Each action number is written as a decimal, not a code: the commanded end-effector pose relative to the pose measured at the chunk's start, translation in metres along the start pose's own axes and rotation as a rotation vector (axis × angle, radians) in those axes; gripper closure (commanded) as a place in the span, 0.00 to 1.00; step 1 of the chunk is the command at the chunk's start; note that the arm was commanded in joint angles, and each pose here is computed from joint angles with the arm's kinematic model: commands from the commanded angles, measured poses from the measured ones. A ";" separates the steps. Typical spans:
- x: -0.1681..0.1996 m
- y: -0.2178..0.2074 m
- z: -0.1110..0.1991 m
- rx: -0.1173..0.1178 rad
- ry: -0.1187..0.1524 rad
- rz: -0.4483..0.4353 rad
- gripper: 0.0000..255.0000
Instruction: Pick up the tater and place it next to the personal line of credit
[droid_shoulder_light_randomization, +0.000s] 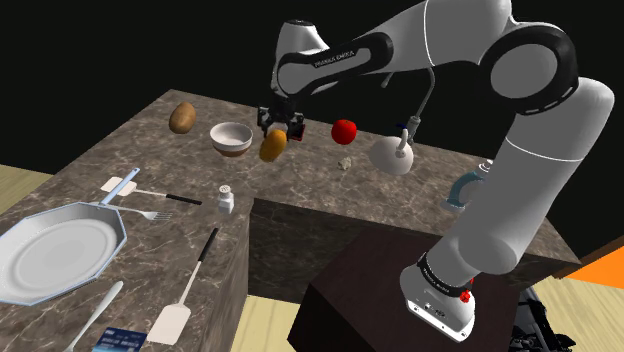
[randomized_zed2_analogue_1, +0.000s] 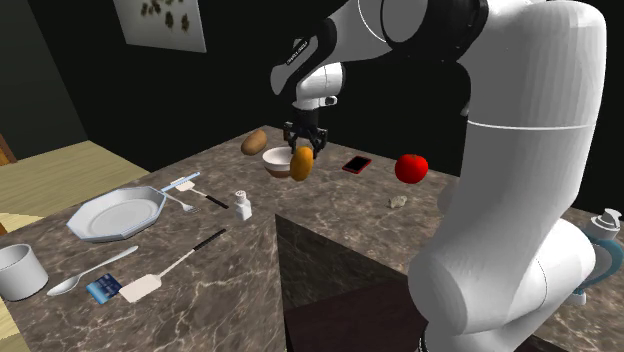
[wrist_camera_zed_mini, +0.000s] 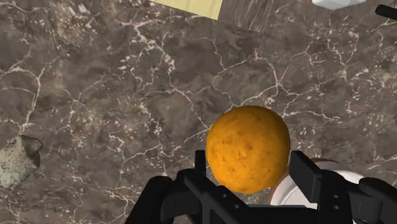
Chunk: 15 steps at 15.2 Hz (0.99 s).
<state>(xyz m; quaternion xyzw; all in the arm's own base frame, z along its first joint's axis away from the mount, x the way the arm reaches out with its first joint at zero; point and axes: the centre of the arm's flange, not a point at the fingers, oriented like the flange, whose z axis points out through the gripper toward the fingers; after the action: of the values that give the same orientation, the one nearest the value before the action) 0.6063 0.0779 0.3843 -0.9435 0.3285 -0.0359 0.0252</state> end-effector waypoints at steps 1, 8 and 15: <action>-0.024 -0.008 -0.001 0.000 0.000 0.001 1.00; -0.107 -0.048 -0.002 0.000 0.000 0.001 1.00; -0.190 -0.089 -0.004 0.000 0.000 0.001 1.00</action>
<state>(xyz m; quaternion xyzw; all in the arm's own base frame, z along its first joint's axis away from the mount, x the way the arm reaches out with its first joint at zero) 0.5184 0.2515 0.3842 -0.9435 0.3284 -0.0359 0.0251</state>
